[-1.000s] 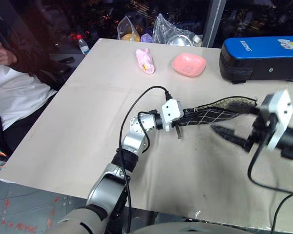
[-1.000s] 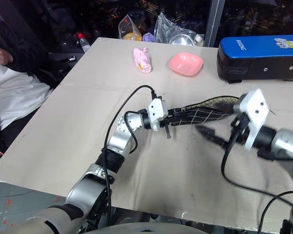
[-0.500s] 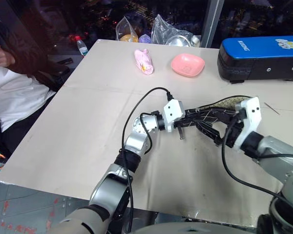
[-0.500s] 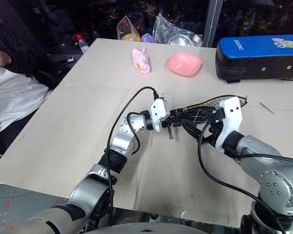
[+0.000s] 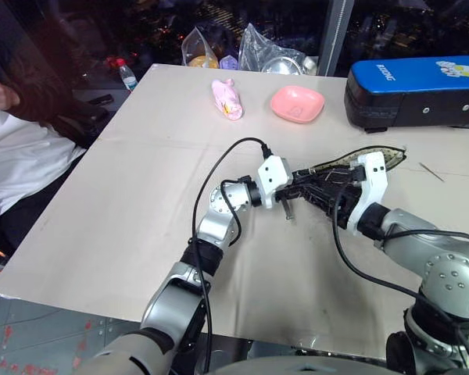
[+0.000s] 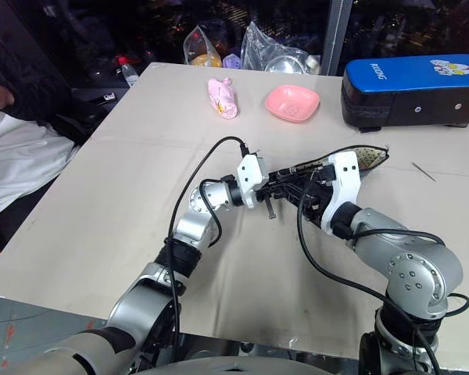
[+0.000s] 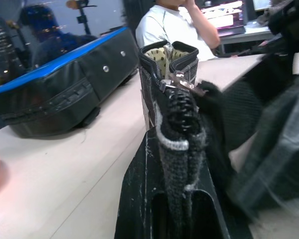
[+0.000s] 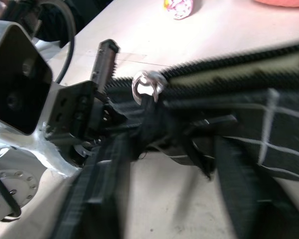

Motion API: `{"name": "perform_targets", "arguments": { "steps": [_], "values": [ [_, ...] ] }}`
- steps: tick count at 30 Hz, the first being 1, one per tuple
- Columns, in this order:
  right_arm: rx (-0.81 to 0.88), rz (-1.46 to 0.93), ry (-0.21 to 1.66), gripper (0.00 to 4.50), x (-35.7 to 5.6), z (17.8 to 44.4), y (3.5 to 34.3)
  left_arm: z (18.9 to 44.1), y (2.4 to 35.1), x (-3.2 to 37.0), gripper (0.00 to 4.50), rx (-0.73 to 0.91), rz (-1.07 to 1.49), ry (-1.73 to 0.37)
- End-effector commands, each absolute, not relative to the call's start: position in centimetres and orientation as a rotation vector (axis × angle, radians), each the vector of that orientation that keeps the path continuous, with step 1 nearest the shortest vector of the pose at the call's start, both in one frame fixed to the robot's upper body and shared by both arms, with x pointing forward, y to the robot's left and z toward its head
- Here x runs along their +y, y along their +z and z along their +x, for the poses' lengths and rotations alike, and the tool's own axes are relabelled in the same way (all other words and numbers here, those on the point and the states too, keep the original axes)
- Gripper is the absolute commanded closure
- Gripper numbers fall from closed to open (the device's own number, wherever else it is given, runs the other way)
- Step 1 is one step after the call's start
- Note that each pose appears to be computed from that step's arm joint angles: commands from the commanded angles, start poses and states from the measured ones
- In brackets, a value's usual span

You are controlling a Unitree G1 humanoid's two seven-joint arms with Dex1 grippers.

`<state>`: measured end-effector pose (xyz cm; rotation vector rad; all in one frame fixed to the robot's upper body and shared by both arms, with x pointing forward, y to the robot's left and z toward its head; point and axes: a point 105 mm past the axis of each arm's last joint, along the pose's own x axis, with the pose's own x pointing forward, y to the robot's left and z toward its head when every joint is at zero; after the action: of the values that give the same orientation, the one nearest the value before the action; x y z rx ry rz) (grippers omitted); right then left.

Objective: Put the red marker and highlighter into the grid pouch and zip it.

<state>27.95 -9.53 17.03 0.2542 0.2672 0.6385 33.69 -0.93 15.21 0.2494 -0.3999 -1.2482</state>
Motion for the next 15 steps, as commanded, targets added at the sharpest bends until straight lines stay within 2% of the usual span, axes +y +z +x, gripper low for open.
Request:
{"name": "perform_targets", "arguments": {
  "steps": [1,7,15],
  "values": [
    [0.192,0.247,0.649,3.36,-9.3,27.9,18.6,33.3,16.2,-1.3,4.50,-0.446,0.266,-1.259],
    [0.162,0.274,0.626,3.62,-10.0,28.0,19.2,33.3,16.0,-1.1,4.50,-0.440,0.270,-1.257],
    [0.142,0.221,0.605,3.65,-11.6,27.5,19.7,33.5,15.7,-0.8,4.50,-0.425,0.277,-1.244]
  ]
}}
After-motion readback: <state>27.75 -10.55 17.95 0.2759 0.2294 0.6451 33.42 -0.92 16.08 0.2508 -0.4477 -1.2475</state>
